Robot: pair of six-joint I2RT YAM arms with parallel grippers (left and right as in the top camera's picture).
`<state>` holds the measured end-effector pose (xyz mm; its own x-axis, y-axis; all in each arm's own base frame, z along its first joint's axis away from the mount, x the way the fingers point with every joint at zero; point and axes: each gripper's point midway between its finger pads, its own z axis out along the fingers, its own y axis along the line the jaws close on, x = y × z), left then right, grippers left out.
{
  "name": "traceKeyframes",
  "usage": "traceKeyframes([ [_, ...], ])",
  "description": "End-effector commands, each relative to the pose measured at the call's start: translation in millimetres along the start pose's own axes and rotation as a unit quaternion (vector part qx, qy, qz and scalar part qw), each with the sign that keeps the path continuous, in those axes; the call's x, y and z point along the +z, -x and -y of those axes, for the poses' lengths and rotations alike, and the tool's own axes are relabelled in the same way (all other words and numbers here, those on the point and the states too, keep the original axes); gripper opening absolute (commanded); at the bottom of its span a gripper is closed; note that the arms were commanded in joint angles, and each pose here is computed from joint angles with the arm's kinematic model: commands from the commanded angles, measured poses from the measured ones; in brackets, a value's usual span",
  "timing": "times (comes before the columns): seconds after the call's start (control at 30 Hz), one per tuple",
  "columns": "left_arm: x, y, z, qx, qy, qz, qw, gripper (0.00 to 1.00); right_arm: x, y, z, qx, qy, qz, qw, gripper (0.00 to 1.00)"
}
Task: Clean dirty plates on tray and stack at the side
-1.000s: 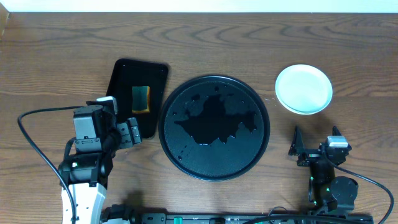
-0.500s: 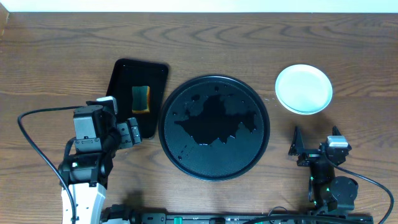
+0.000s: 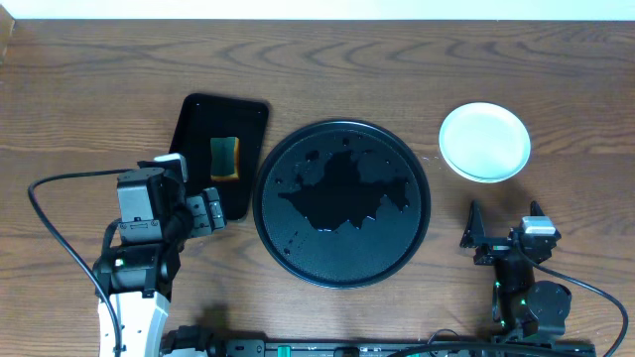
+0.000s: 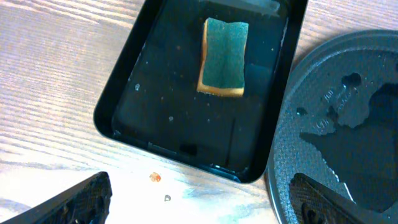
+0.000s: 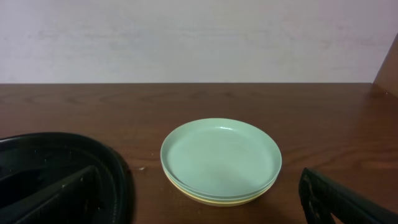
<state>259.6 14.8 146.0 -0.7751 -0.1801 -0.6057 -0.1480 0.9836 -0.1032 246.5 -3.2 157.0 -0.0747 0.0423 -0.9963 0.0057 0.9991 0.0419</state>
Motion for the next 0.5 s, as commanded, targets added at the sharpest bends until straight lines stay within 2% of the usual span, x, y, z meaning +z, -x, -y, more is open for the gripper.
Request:
traceKeyframes([
  [0.0,-1,-8,-8,0.011,0.019,-0.010,1.000,0.92,0,0,-1,-0.009,0.005,0.000,1.000,0.99],
  [0.13,-12,-8,-7,0.011,0.017,0.010,1.000,0.92,0,-1,-1,-0.009,0.005,0.000,1.000,0.99],
  [0.47,-36,-11,-6,0.014,0.003,0.143,0.990,0.92,0,0,-1,-0.009,0.005,0.000,1.000,0.99],
])
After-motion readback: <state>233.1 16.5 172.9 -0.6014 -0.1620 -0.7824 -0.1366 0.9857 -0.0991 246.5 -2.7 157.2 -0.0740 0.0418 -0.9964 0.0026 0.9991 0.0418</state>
